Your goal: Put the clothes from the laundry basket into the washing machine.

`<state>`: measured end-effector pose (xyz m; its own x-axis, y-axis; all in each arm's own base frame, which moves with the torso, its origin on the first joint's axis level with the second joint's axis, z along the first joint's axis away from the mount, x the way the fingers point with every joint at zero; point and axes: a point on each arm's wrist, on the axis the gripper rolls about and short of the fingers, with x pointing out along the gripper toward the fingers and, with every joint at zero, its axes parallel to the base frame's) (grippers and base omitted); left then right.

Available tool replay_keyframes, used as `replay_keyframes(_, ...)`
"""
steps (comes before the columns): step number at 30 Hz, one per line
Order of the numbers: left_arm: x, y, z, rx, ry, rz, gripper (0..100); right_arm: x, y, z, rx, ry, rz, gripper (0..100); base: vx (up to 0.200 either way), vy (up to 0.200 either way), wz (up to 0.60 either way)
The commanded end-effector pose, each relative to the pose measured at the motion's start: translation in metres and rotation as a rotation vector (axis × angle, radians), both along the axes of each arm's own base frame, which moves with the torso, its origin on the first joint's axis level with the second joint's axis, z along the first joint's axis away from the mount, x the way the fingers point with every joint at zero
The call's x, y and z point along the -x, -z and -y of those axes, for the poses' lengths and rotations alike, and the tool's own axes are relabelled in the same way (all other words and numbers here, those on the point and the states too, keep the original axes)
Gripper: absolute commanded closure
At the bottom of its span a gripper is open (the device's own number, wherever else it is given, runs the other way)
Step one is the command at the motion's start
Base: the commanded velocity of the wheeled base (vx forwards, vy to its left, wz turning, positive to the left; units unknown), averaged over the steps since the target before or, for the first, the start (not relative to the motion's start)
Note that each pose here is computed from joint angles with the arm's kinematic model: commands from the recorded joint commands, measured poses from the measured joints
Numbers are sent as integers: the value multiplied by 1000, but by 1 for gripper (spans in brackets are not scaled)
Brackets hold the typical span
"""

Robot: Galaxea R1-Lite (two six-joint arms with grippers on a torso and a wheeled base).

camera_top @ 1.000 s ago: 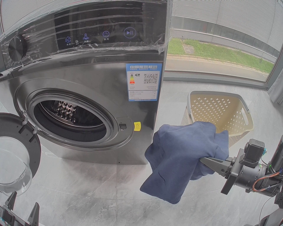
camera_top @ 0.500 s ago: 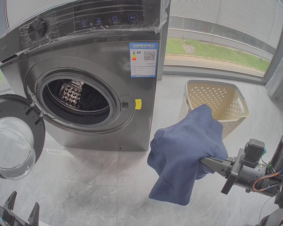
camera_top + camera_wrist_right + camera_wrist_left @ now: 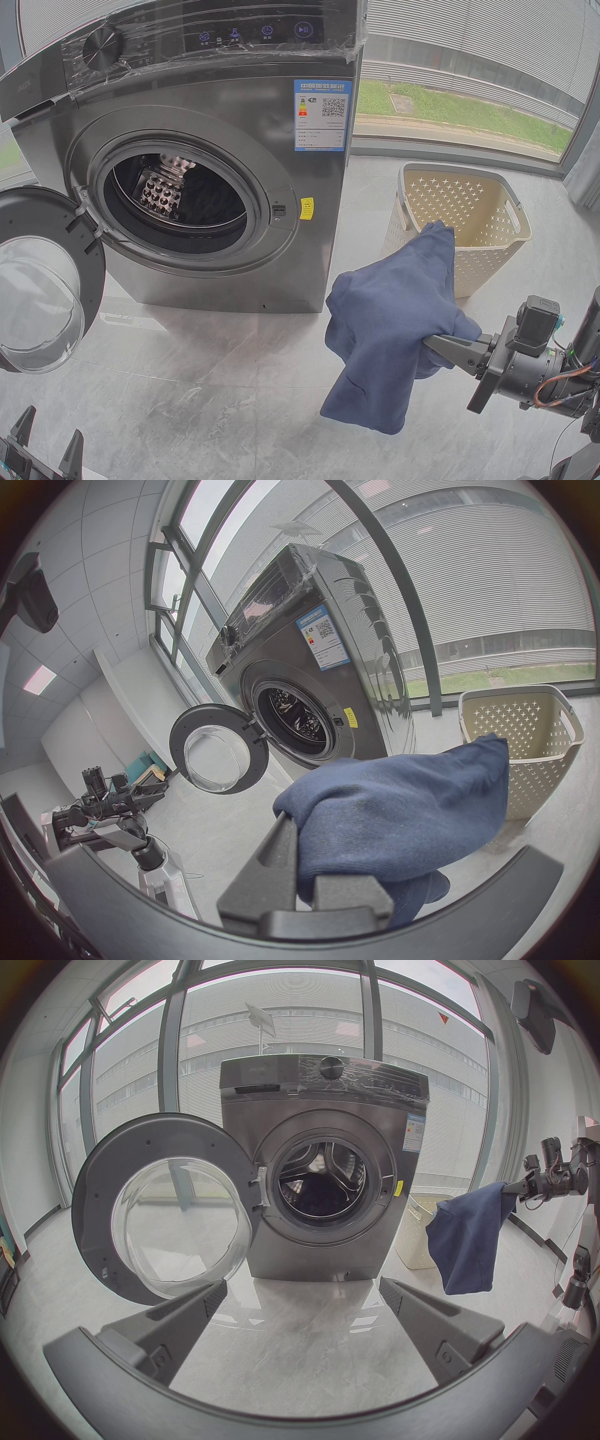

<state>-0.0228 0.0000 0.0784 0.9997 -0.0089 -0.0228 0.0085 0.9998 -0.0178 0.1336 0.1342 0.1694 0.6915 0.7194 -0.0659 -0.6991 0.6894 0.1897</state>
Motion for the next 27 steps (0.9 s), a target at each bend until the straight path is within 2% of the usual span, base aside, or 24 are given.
replay_keyframes(1,0,3,0,-1,0,6,0,-1,2,-1,6,-2,-7,100,0,200,0)
replay_keyframes(6,0,3,0,-1,0,6,0,-1,2,-1,6,-3,-7,100,0,200,0)
replay_keyframes(16,0,3,0,-1,0,6,0,-1,0,-1,-2,0,2,100,0,0,0)
replay_keyframes(22,0,3,0,1,0,6,0,-3,-1,-1,-4,6,4,100,-200,0,0)
replay_keyframes(27,0,3,0,1,0,6,0,-4,-1,-1,-4,14,4,100,0,0,0)
